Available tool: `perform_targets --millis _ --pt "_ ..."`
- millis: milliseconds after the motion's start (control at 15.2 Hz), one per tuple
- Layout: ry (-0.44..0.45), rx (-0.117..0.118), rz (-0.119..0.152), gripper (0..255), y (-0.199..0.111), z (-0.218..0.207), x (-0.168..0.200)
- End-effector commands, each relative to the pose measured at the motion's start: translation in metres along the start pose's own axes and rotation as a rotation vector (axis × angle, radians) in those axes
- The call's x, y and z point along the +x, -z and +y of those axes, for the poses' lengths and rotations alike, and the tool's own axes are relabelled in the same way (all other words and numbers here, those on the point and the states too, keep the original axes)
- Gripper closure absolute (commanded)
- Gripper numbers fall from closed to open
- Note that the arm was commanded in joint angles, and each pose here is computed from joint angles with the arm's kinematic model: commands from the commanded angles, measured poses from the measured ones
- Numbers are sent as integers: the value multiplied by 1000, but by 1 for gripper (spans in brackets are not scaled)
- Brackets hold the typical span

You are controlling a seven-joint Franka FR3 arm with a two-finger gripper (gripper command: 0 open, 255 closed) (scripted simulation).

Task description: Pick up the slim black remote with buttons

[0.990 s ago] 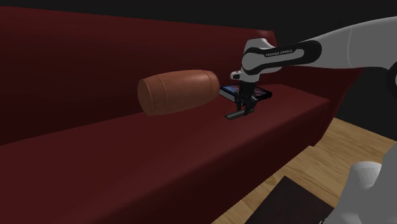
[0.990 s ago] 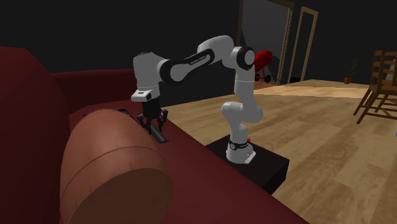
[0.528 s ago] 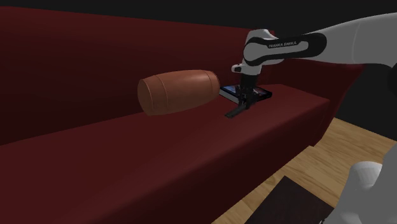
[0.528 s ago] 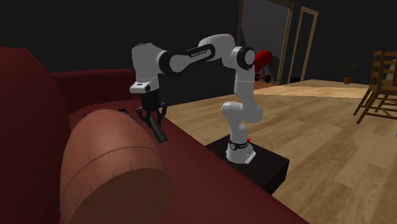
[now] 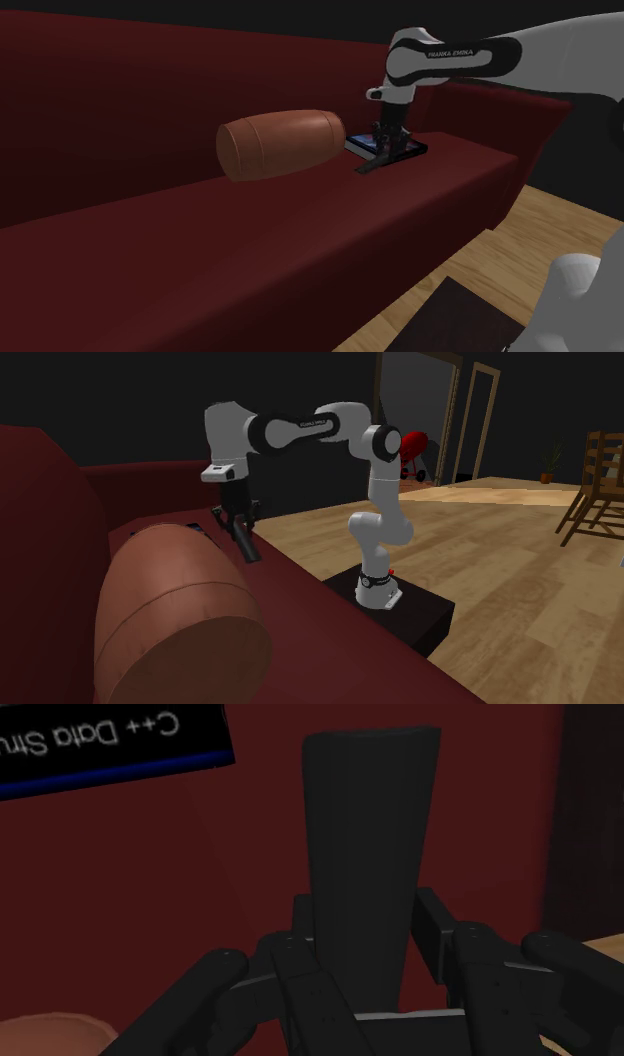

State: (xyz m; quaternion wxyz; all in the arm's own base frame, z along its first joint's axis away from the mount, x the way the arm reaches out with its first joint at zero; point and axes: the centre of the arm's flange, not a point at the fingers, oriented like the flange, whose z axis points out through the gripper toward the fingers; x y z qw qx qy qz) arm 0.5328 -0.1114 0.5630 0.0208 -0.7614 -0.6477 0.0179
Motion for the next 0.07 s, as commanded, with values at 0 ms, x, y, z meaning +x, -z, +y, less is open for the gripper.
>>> perform_targets --millis 0 --pt "0 0 0 255 3 -1 0"
